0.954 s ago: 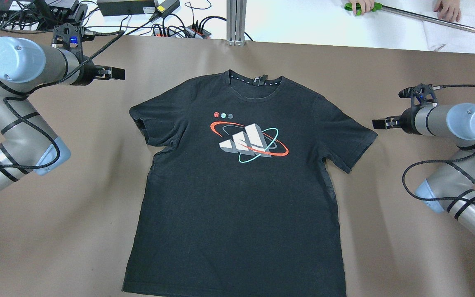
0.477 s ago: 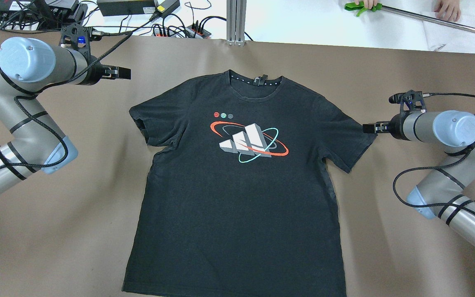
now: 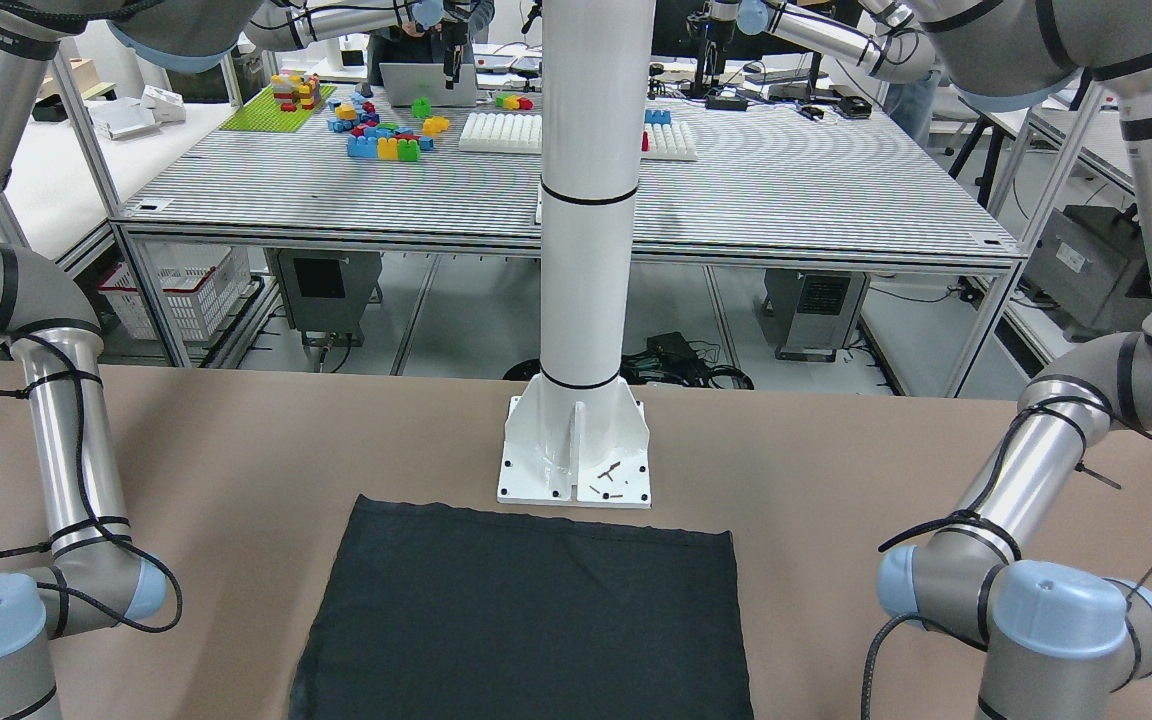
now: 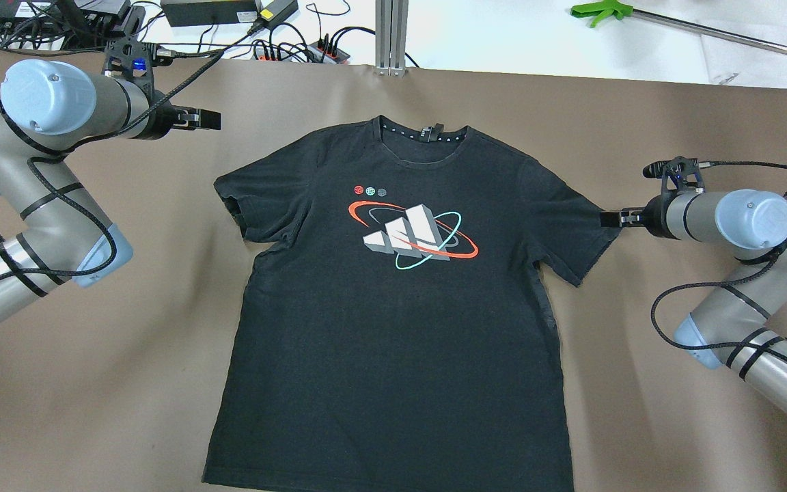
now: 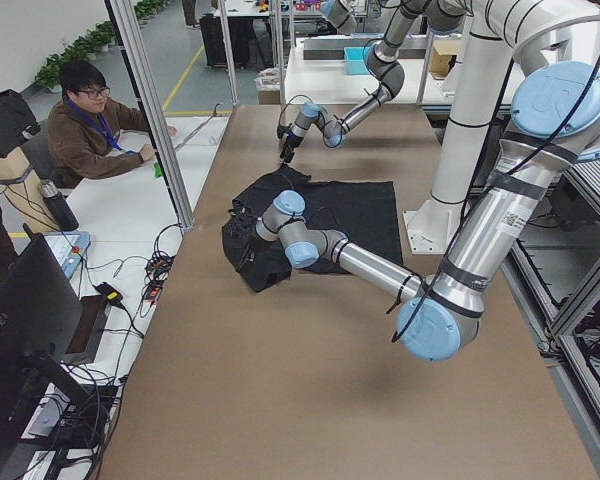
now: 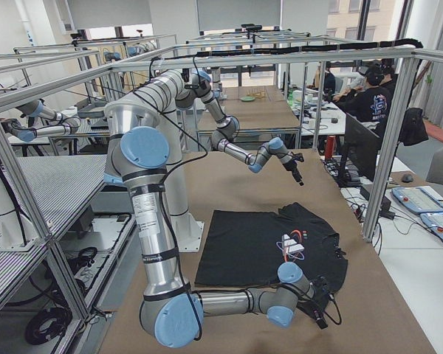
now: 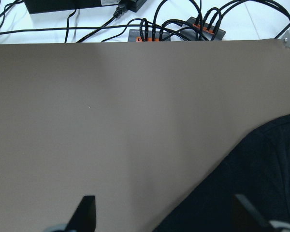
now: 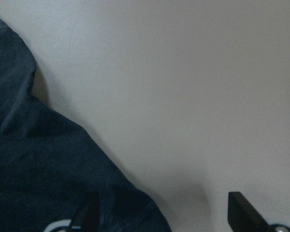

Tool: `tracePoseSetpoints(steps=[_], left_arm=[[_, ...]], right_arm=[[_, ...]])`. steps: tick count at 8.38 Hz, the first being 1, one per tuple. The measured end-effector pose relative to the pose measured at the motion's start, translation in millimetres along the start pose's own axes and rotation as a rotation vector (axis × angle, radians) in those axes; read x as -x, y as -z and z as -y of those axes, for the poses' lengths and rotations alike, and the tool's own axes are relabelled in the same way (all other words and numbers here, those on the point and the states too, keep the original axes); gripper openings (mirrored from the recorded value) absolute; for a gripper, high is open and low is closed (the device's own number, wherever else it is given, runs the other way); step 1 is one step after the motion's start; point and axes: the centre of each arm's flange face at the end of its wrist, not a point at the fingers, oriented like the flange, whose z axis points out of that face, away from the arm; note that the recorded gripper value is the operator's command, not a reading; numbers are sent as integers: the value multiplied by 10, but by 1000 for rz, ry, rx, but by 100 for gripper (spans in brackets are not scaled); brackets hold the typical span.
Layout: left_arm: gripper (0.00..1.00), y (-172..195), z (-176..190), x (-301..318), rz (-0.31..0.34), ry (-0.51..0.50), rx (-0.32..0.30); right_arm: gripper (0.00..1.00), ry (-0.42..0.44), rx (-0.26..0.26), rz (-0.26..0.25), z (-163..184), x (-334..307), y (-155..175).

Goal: Fold clothes
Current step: 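Move both grippers toward the sleeves of the black T-shirt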

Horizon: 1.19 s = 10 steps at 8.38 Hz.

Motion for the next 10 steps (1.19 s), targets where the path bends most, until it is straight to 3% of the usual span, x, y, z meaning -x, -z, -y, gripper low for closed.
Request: tracePoseSetpoints(steps=[1,2,3,4,8,10], left_arm=[[100,6,12,-20,-2,0,-2],[100,10,21,-32,-3,-1,-3],[100,13,26,-35,-4,-4,-4],[100,14,29,-32,-3,-6,-4],[100,17,34,-48,-6,-9,-4],[100,27,52,-74,-9,-10,-8]], right_arm=[[93,2,5,2,-32,21,-14],[61,4,10,4,-62,38,-28],[14,8,16,5,-105,59,-47],[0,10,20,6,-123,79,-58],[0,-12,29,16,-119,163,-63],[0,-25,52,55,-55,226,23]])
